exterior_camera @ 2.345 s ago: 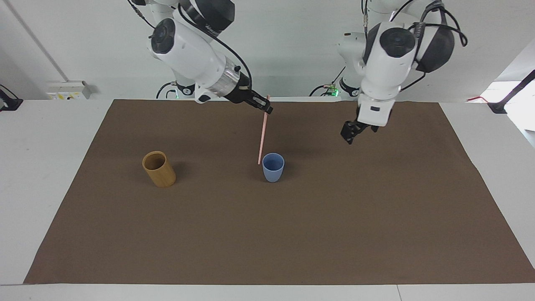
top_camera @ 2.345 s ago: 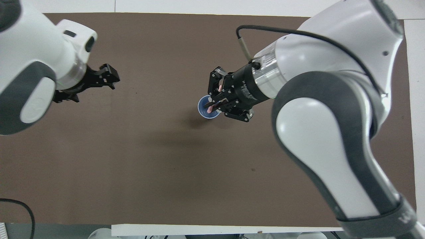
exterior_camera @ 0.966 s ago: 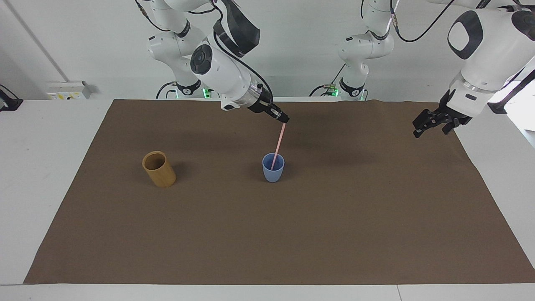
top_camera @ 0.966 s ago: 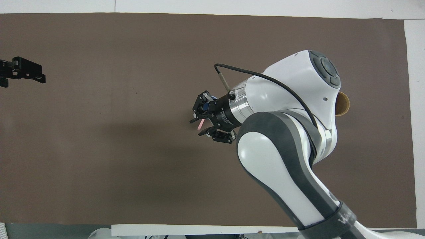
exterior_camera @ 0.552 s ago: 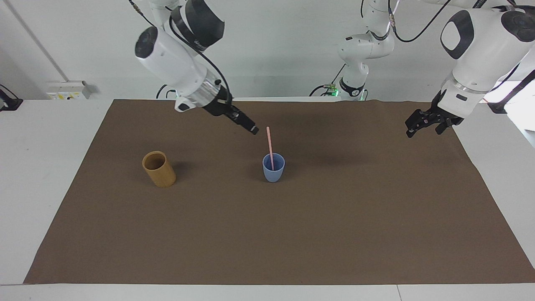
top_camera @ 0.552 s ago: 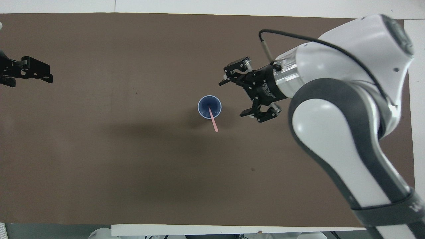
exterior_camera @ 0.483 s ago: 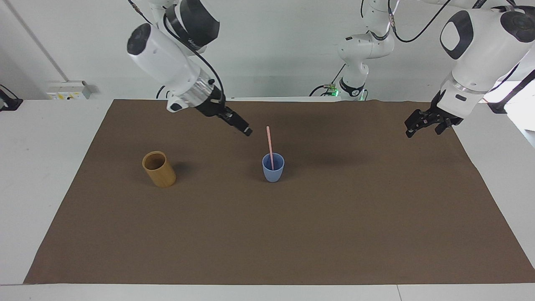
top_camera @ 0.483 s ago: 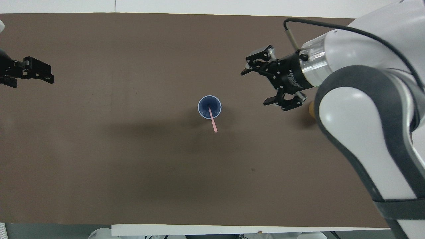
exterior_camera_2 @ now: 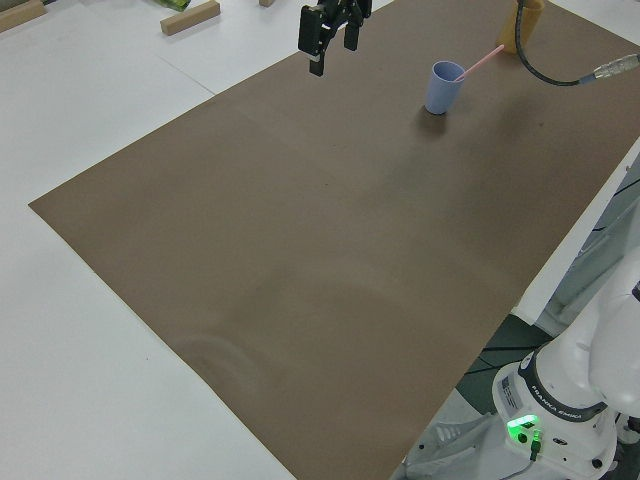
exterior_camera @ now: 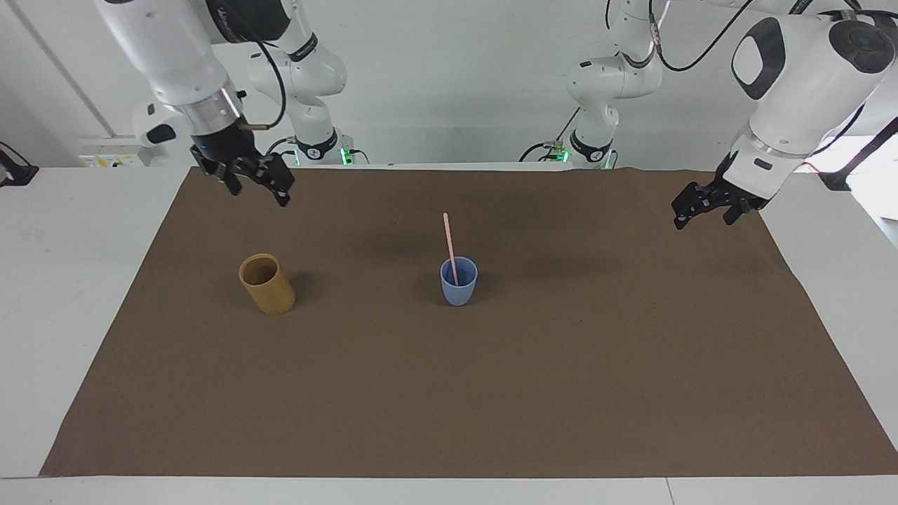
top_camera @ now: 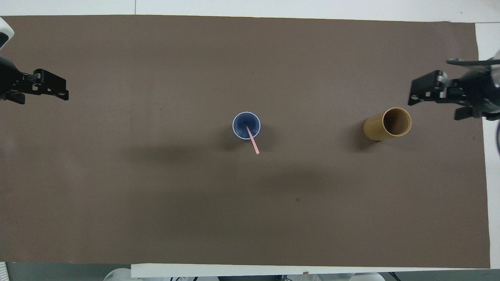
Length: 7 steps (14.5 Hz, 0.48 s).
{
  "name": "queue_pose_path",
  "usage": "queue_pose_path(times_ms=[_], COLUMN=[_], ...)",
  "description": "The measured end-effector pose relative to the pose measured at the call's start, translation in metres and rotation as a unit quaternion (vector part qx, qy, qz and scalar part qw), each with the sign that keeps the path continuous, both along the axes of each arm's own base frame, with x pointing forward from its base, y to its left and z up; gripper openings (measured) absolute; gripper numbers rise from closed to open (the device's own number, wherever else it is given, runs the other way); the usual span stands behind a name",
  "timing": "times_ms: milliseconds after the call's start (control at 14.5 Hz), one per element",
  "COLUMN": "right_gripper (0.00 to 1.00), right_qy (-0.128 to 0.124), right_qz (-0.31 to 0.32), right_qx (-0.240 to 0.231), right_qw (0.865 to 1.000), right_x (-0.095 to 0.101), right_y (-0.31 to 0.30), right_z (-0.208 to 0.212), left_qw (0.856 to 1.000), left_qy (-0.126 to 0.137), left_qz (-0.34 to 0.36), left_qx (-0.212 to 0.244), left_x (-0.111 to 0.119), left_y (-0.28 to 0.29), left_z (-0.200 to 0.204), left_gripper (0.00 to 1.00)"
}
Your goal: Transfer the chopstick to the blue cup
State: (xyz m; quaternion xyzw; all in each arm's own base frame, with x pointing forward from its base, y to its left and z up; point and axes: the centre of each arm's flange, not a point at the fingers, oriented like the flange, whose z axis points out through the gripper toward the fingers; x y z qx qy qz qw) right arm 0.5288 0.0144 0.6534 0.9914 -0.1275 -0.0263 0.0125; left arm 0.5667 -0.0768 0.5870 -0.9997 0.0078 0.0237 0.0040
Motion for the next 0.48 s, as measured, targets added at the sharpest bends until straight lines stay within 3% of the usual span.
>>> queue_pose_path(times_ms=[207, 483], right_gripper=[1.00, 1.00], right_qy=[0.021, 0.034], right_qz=[0.090, 0.126], right_qx=[-0.026, -0.031], right_qw=[0.995, 0.991], right_x=[-0.012, -0.008], right_y=[-0.031, -0.038], right_z=[0.019, 0.012], left_qw=[1.000, 1.000], left_qy=[0.000, 0.003], left_qz=[-0.004, -0.009], left_qx=[0.000, 0.008], left_x=[-0.002, -0.003], left_y=[-0.004, -0.010], left_z=[0.002, 0.001], left_gripper=[1.00, 1.00])
